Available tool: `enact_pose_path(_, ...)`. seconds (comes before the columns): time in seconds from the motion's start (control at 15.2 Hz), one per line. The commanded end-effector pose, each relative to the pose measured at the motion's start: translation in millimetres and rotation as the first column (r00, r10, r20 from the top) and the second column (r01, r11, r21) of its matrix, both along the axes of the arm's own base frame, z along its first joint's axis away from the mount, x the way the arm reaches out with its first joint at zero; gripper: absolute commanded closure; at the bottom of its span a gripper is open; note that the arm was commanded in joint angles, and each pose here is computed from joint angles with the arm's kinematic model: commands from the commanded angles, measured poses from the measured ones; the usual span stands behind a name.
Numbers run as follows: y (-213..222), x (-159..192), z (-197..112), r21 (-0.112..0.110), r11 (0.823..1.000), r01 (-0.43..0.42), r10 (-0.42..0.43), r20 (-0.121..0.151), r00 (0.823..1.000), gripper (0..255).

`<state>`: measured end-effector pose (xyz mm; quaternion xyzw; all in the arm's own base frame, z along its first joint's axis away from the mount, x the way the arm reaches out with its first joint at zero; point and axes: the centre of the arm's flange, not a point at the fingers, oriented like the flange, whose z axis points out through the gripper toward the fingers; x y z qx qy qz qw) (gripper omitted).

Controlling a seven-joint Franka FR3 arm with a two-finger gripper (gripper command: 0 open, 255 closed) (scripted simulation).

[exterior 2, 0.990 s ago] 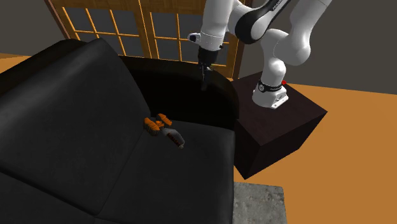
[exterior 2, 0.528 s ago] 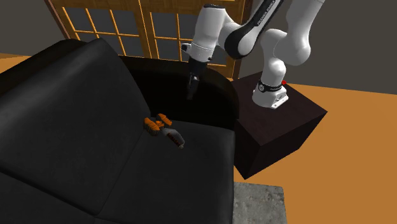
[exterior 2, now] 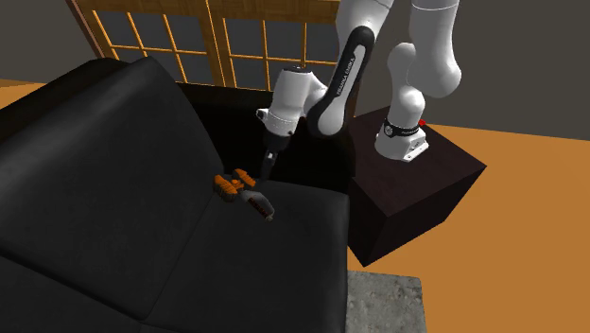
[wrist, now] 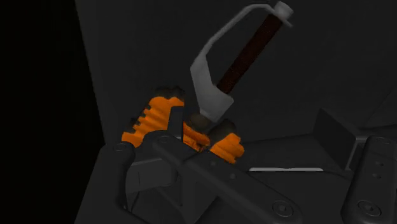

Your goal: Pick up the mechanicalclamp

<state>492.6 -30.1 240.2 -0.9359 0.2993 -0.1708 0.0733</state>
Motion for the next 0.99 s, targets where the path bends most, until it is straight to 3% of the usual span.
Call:
enact_pose_path(0.0,-4.5,8.8,-29.9,0.017,0.999,0.045,-0.045,0.003,0.999,0)
enact_pose_path(0.33,-10.0,44.5,-82.5,0.056,0.989,0.136,-0.138,0.045,0.989,0)
enact_pose_path(0.92,-10.0,44.5,-122.5,0.056,0.989,0.136,-0.138,0.045,0.989,0)
